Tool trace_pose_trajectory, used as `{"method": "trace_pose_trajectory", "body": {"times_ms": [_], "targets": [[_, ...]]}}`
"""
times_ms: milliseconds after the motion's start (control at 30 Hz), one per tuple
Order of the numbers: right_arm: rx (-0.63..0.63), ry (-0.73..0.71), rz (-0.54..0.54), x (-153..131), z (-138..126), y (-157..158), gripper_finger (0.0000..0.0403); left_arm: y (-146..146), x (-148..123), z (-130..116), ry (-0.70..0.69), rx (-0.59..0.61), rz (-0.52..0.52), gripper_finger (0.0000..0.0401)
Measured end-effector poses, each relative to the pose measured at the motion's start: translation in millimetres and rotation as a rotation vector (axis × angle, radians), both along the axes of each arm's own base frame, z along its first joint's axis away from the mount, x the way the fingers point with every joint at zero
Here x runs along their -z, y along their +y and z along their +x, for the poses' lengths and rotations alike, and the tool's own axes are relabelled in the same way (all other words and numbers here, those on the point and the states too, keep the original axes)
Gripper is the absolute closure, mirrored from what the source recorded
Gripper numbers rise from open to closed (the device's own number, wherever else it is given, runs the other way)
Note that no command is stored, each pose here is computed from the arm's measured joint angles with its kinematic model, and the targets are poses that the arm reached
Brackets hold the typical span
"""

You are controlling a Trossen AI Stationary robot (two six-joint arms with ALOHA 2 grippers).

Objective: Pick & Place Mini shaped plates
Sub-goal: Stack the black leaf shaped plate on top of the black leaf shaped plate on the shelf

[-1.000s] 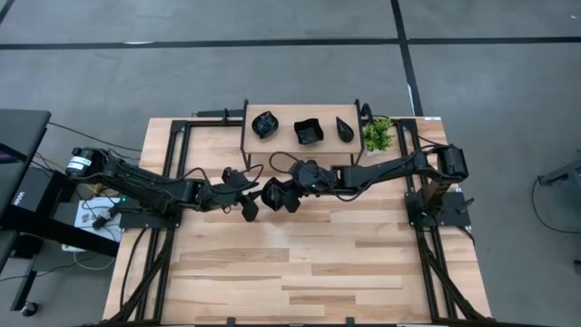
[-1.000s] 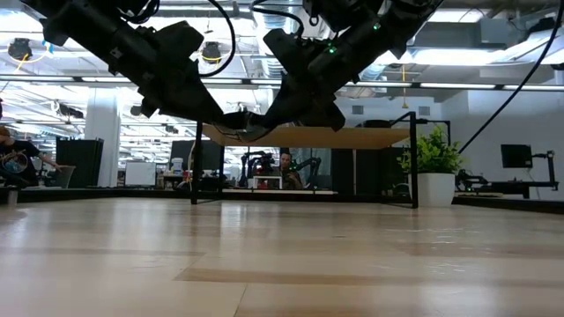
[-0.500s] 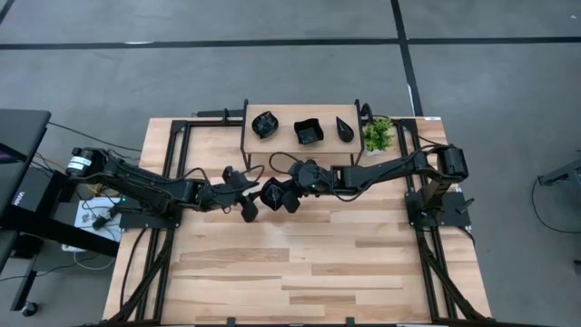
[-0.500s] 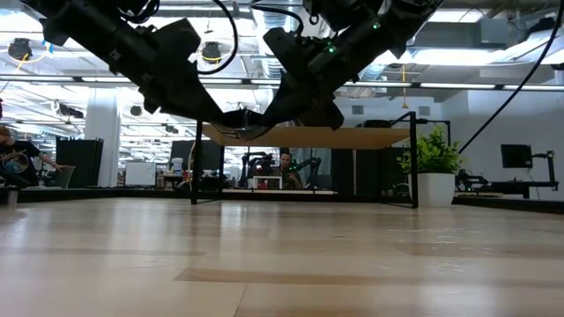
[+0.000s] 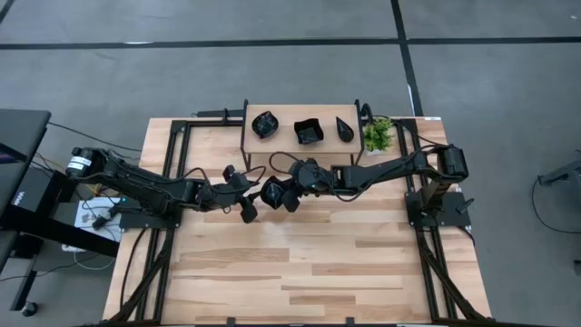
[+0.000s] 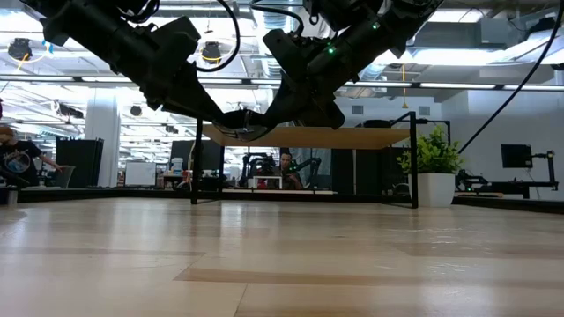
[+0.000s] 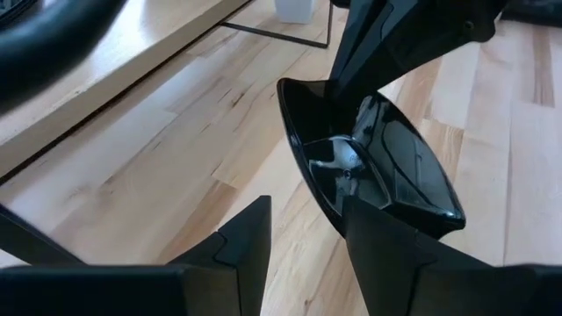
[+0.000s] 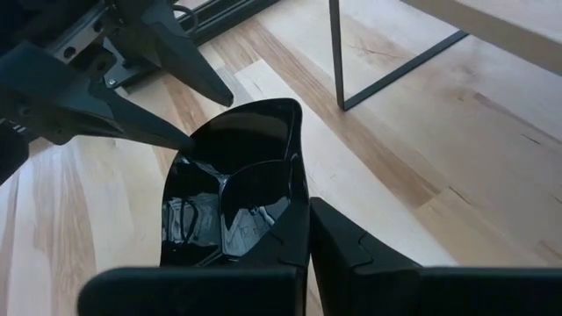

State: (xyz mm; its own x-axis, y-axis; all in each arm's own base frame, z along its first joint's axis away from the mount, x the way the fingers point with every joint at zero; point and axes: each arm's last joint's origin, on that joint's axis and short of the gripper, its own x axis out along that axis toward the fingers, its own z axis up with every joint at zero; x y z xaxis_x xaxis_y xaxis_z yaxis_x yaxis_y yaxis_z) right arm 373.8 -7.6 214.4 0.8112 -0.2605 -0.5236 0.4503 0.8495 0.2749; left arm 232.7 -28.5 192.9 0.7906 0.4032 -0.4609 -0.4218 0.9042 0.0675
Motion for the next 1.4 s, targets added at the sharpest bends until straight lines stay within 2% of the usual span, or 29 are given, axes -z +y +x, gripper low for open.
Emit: {"method": "trace_pose_trajectory", "body": {"times_ms": [300, 867, 1400], "targets": [[-0.004, -0.035, -0.006, -3.4, 1.7, 0.0, 0.0401, -0.9, -3.2, 2.3, -0.070, -0.015, -0.081, 0.0258], [-0.004, -0.035, -0.006, -3.3, 1.7, 0.0, 0.0401, -0.9, -3.6, 2.5, -0.073, -0.017, -0.077, 0.0262], [-0.006, -0.035, -0.005, -3.3, 1.7, 0.1, 0.0401, -0.8, -3.5, 2.4, -0.072, -0.018, -0.074, 0.0353]]}}
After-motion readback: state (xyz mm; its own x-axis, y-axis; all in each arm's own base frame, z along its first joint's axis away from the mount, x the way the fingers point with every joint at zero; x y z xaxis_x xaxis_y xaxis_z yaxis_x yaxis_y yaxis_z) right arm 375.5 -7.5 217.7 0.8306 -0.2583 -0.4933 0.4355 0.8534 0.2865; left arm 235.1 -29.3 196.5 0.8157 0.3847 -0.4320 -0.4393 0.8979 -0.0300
